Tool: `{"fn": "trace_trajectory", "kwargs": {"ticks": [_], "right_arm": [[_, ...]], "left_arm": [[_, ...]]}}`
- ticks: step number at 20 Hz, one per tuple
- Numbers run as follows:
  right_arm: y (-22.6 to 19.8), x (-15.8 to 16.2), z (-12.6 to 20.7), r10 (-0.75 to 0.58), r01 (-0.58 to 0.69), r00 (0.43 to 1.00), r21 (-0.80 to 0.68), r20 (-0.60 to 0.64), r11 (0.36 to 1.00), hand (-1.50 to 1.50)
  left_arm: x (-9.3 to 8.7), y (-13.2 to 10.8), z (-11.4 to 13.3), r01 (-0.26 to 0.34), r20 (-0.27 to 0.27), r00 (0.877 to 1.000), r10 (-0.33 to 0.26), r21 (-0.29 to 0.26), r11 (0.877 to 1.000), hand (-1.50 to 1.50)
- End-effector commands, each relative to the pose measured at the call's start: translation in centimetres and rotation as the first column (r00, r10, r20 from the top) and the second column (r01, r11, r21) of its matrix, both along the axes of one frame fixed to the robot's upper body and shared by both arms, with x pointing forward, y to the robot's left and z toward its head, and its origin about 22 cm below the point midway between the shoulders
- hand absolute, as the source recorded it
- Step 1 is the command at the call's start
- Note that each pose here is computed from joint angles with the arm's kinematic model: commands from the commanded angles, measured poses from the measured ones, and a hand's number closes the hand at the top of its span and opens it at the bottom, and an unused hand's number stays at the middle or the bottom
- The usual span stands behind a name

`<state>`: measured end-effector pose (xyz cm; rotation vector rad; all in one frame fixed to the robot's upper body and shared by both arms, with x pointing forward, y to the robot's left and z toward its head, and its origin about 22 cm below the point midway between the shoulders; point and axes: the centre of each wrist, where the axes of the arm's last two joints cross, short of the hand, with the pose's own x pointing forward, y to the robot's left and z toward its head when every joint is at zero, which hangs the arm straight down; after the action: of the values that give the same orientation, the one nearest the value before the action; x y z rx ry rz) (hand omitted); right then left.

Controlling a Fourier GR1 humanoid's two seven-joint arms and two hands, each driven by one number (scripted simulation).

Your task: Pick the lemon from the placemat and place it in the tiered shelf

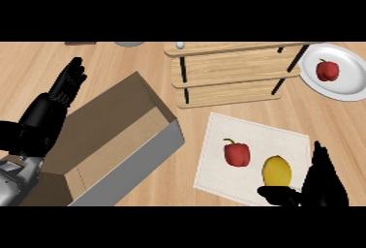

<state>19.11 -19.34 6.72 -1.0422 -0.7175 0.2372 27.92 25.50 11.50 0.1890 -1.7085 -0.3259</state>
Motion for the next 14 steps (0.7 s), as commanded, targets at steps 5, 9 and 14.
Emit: {"fn": "trace_trajectory", "kwargs": {"ticks": [5,9,14], "right_arm": [[0.8,1.0,-0.5,-0.091,0.094,0.995,0.061,-0.05,0.994,-1.5],[0.2,1.0,-1.7,-0.089,0.093,0.992,0.049,-0.088,0.994,-1.5],[0.3,0.3,-3.6,-0.017,0.025,0.987,0.048,-0.157,0.999,1.5]], "left_arm": [[-1.3,-1.3,-5.9,-0.019,-0.139,0.99,0.009,-0.07,0.997,0.0],[-1.4,-2.5,-5.5,-0.021,-0.131,0.991,0.01,-0.077,0.997,0.0],[-1.5,-1.9,-5.9,-0.016,-0.144,0.99,0.003,-0.09,0.996,0.0]]}}
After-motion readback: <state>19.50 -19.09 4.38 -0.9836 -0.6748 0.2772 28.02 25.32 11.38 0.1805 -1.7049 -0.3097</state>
